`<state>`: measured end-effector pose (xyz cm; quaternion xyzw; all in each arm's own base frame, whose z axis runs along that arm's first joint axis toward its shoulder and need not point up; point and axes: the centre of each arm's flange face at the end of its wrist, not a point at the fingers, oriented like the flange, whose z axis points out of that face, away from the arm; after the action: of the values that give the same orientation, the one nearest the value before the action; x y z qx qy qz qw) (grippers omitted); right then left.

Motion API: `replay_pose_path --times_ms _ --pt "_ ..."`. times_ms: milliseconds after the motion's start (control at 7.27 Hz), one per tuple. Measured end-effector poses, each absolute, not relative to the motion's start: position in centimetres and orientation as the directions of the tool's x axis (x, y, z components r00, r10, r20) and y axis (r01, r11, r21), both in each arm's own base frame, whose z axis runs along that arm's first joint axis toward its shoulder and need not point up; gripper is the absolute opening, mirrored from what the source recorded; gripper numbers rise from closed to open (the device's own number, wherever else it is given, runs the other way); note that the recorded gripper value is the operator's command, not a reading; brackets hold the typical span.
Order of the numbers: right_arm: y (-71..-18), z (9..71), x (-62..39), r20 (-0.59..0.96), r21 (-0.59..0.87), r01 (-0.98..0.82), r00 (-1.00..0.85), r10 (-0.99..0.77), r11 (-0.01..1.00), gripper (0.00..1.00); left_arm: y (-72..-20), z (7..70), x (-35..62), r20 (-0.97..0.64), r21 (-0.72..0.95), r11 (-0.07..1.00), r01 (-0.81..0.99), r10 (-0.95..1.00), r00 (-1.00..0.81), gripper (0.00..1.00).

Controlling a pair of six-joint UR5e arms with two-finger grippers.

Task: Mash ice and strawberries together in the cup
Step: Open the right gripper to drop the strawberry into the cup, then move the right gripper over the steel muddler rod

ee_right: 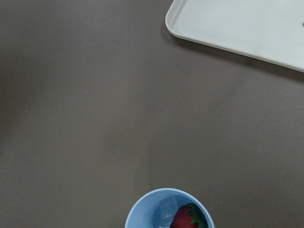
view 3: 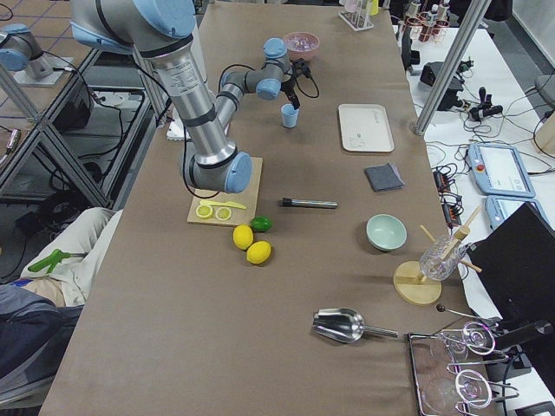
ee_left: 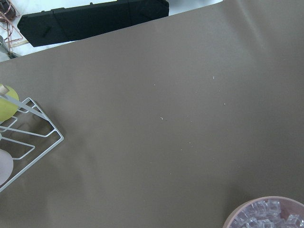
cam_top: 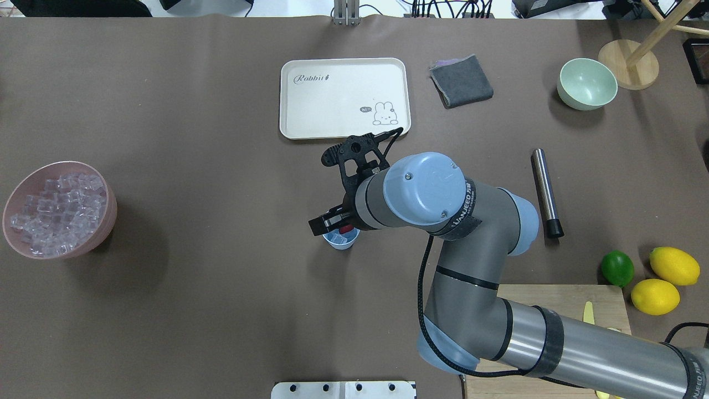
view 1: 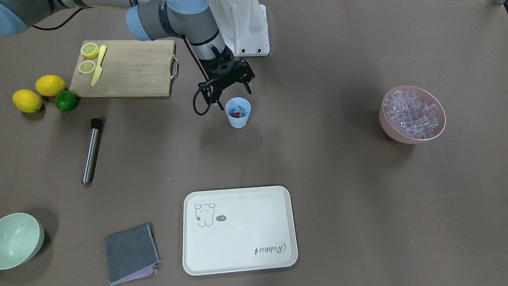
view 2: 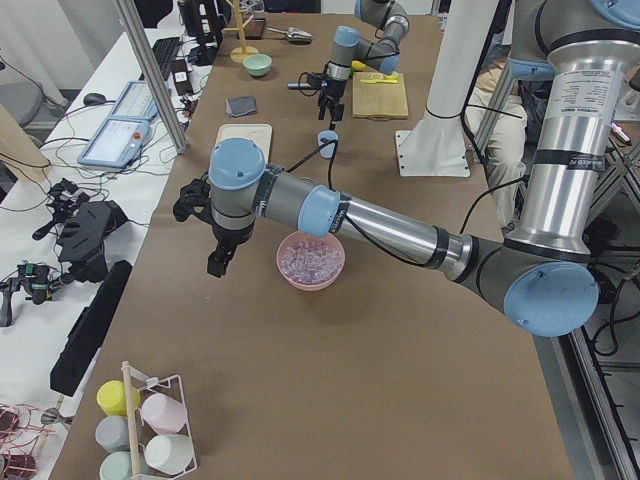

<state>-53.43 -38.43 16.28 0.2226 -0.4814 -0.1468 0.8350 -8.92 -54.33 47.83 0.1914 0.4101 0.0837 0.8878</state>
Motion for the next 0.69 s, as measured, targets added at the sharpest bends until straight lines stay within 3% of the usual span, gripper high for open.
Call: replay_pose_path --times_ms 688 --pt "-51.0 22.2 -39.2 0.767 0.342 0.037 0.567 -0.302 0.939 1.00 -54.3 47.5 -9.7 -0.721 0.407 0.913 0.028 0.303 0.623 0.98"
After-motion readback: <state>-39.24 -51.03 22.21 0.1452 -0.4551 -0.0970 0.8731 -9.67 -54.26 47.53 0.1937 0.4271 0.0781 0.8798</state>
